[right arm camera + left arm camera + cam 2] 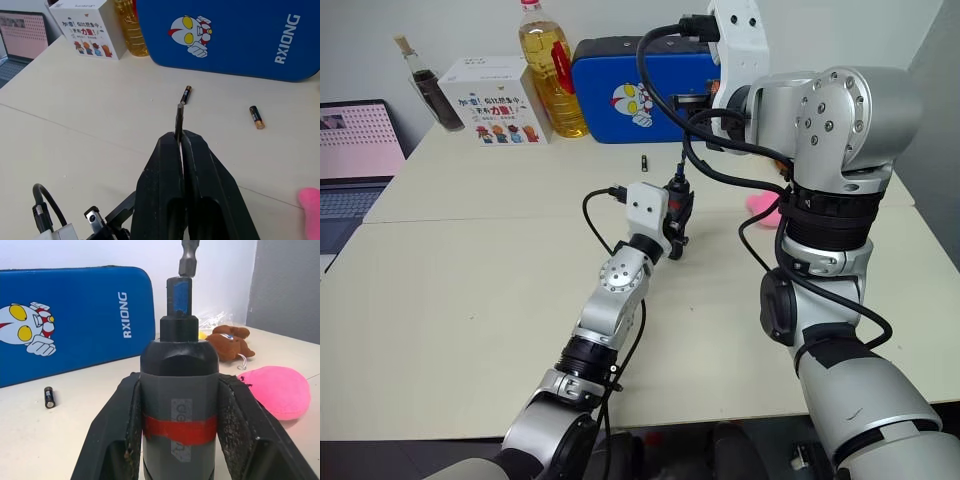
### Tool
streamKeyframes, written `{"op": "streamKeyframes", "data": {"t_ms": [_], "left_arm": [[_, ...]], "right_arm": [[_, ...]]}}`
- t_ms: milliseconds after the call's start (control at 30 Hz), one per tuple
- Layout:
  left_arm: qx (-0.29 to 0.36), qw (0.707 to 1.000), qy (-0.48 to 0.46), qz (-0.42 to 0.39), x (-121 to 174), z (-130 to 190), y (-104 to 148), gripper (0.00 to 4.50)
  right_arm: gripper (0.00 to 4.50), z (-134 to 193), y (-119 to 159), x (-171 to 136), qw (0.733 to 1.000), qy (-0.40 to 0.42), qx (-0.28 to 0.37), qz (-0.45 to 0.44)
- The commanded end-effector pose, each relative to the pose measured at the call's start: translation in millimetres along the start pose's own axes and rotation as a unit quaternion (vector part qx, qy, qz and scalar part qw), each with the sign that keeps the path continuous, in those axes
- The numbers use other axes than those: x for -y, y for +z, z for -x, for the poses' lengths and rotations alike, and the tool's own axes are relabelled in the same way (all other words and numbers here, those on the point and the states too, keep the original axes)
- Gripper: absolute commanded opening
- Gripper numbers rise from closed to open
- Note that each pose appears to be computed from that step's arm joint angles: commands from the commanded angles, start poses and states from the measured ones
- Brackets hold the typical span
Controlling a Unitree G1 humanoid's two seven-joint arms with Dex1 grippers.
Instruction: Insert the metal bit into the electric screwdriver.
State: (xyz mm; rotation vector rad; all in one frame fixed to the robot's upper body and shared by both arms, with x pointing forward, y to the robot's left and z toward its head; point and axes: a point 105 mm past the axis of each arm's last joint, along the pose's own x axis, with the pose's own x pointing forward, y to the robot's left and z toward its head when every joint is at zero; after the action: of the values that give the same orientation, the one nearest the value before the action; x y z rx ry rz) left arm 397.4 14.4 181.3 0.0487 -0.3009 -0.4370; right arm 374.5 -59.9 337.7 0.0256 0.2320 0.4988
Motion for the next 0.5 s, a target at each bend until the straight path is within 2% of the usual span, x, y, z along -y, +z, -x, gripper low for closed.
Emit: {"op": "streamKeyframes", "data": {"t_ms": [33, 500], "left_arm": [[-0.003, 1.000, -0.012, 0.004, 9.3, 1.0, -1.2, 1.65], [-0.003, 1.000, -0.013, 0.003, 8.9, 1.0, -0.9, 1.65]], "right_arm": [[0.09, 7.5, 18.3, -4.4, 0.999, 0.006, 0.038, 0.003], [0.09, 6.8, 13.8, -3.7, 1.000, 0.005, 0.022, 0.008]]}}
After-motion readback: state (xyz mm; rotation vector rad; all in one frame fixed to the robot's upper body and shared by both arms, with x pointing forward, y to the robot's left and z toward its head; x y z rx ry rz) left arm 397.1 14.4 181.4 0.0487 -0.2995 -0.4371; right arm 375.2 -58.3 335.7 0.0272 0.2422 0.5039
